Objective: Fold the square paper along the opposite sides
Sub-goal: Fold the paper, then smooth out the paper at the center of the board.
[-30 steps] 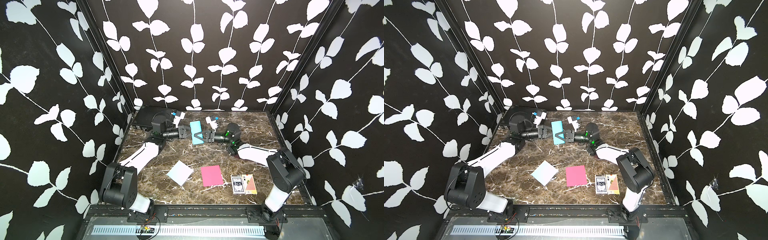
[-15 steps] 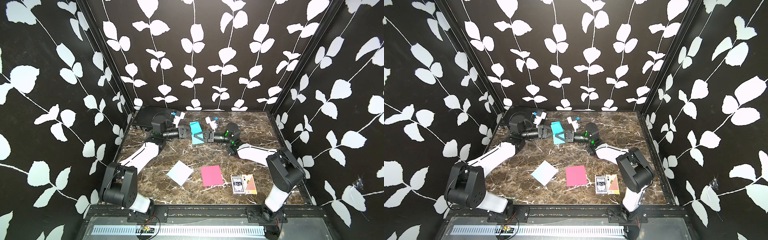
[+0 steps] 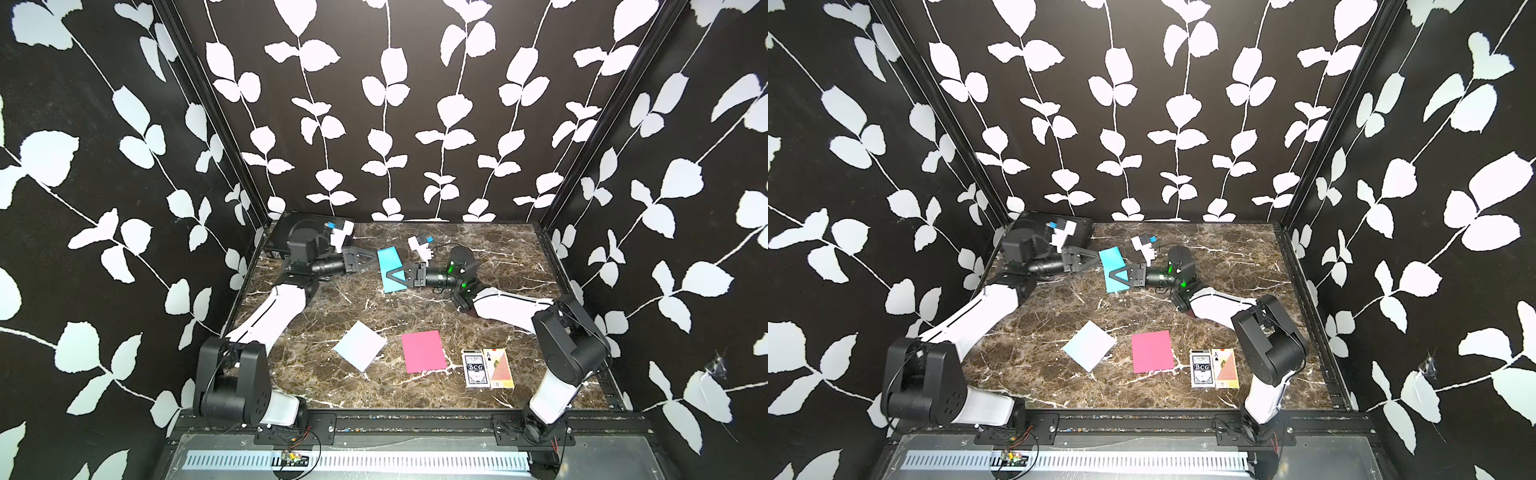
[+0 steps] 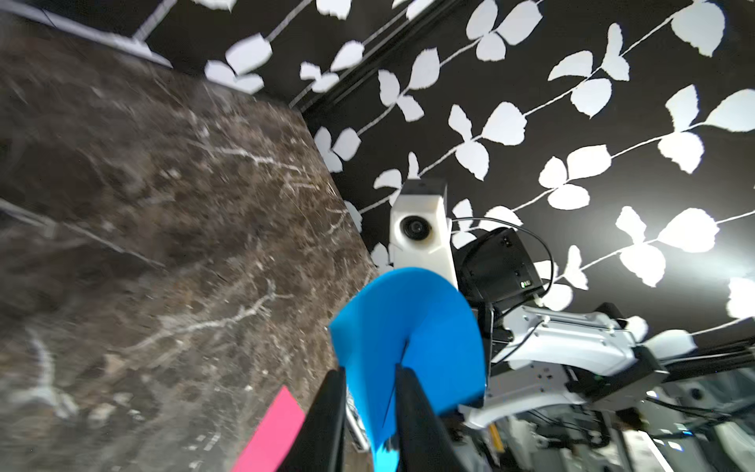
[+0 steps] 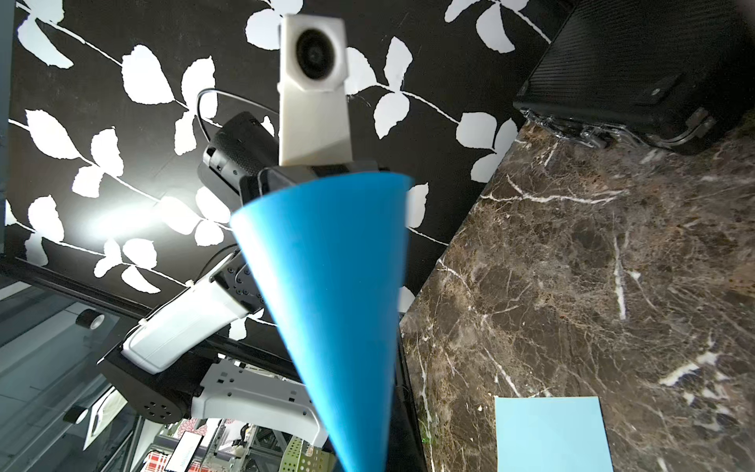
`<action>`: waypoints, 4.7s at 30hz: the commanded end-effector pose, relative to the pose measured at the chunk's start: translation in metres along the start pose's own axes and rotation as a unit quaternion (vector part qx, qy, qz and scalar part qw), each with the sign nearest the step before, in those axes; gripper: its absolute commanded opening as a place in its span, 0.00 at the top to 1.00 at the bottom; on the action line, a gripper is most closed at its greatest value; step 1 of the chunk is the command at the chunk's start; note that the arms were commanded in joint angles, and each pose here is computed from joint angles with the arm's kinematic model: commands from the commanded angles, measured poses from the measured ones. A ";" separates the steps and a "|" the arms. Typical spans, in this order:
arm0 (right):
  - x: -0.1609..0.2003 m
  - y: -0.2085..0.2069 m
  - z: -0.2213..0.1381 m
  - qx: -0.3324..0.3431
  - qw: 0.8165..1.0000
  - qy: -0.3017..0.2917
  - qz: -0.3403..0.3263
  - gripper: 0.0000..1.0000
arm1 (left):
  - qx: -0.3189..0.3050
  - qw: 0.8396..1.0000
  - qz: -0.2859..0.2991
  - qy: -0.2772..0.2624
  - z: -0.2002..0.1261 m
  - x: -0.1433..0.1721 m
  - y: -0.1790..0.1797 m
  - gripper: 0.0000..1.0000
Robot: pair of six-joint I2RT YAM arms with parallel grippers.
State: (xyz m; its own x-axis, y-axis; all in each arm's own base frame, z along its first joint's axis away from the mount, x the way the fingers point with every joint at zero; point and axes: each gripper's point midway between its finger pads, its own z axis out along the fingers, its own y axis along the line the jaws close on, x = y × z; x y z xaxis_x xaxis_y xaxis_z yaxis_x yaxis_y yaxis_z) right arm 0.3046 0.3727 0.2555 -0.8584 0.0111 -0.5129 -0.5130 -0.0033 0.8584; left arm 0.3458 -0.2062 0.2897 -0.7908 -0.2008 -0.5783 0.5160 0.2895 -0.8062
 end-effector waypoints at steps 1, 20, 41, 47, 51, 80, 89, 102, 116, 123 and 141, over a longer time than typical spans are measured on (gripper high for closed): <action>-0.018 0.034 -0.004 -0.028 0.998 -0.014 -0.059 1.00 | -0.003 0.999 0.029 -0.024 -0.011 -0.006 -0.021 0.61; -0.024 0.055 -0.006 -0.046 0.996 -0.018 -0.080 1.00 | 0.077 0.996 0.047 -0.005 0.022 0.018 -0.045 0.09; -0.033 0.047 -0.010 -0.031 0.996 -0.034 -0.075 0.49 | 0.071 0.997 0.025 0.028 0.037 0.027 -0.031 1.00; -0.030 0.002 -0.079 0.133 0.979 -0.104 -0.114 0.27 | 0.053 0.994 0.027 0.092 0.042 0.040 -0.020 1.00; -0.015 -0.022 -0.113 0.262 0.919 -0.138 -0.261 0.29 | 0.018 0.988 -0.002 0.153 0.053 0.062 0.013 1.00; 0.073 -0.177 -0.024 0.357 0.858 0.027 -0.368 0.76 | -0.132 0.901 -0.065 0.407 0.094 0.164 0.177 1.00; 0.070 -0.183 -0.012 0.354 0.855 0.051 -0.375 0.79 | -0.126 0.903 -0.074 0.405 0.094 0.168 0.182 1.00; 0.102 -0.213 -0.031 0.386 0.849 0.082 -0.352 0.86 | -0.129 0.901 -0.079 0.407 0.093 0.169 0.185 1.00; 0.108 -0.200 -0.054 0.408 0.823 0.105 -0.381 0.89 | -0.128 0.912 -0.098 0.378 0.091 0.154 0.192 1.00; 0.074 -0.177 -0.012 0.348 0.857 0.038 -0.378 0.94 | -0.123 0.922 -0.107 0.351 0.092 0.141 0.199 1.00; 0.083 -0.183 0.014 0.323 0.865 0.043 -0.382 0.97 | -0.122 0.921 -0.117 0.351 0.092 0.148 0.208 1.00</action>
State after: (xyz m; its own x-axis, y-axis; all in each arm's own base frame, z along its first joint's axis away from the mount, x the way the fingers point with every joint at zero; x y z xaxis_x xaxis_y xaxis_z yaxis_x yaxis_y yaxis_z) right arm 0.3261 0.3863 0.0335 -0.3161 -0.3567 -0.8791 -0.8395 0.5369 0.0840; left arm 0.3698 -0.2634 0.0264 -0.9356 0.3373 -0.1043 0.2828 0.5390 -0.7934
